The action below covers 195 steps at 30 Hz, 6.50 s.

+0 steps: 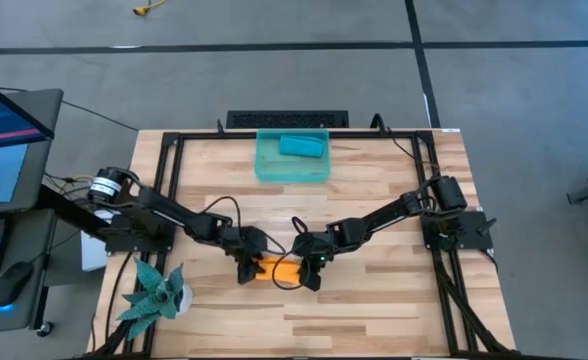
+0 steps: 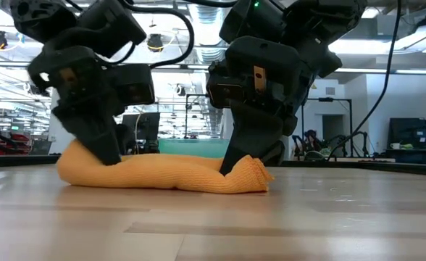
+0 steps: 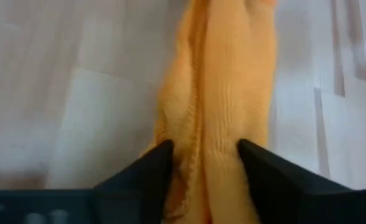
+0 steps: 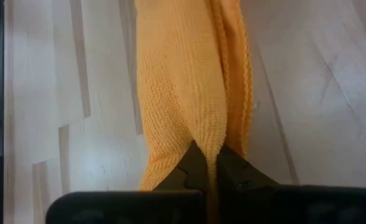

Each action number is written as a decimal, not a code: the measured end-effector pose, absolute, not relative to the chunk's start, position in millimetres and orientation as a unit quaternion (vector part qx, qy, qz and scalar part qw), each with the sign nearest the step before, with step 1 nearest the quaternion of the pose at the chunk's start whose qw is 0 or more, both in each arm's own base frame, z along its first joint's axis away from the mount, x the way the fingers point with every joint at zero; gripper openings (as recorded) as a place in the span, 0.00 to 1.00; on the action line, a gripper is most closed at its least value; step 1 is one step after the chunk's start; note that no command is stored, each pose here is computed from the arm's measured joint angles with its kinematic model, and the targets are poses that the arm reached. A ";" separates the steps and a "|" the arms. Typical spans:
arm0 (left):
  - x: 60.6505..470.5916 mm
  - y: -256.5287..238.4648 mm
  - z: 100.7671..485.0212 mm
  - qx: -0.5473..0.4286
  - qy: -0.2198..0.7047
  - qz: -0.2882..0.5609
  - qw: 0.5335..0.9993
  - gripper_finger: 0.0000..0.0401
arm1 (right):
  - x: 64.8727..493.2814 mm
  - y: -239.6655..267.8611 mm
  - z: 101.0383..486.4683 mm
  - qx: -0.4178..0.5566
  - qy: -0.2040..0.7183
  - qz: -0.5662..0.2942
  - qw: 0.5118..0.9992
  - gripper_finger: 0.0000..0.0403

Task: Roll microfiber towels into tight, uniform cylinder then place into a basket
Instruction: Put the rolled yellow microfiber cloth into the blue bin, then return to Home Position

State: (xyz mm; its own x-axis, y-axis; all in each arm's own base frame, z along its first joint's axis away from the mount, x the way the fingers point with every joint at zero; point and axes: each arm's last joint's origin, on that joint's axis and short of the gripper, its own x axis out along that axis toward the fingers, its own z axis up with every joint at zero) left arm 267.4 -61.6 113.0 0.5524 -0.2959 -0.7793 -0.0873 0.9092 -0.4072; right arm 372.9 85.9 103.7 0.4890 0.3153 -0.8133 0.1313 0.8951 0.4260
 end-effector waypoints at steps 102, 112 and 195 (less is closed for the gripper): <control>318.0 249.1 188.6 -0.091 0.516 0.131 0.842 0.46 | 352.9 -200.0 168.1 0.033 0.546 -0.103 0.831 0.33; 322.7 251.0 215.2 -0.092 0.520 0.125 0.840 0.47 | 354.7 -199.4 194.1 0.052 0.577 -0.098 0.809 0.59; 96.4 9.7 173.3 -0.017 0.031 -0.008 0.999 0.23 | 115.1 29.1 148.1 0.075 0.090 -0.059 0.991 0.61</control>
State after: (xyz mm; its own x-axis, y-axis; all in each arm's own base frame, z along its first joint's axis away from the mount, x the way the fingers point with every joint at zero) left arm 96.4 9.7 173.3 0.9979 -0.0178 -0.0615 0.0157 0.9993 -0.0351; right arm 115.1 29.1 148.1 0.9767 -0.1034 -0.1880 0.1306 0.9817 0.1388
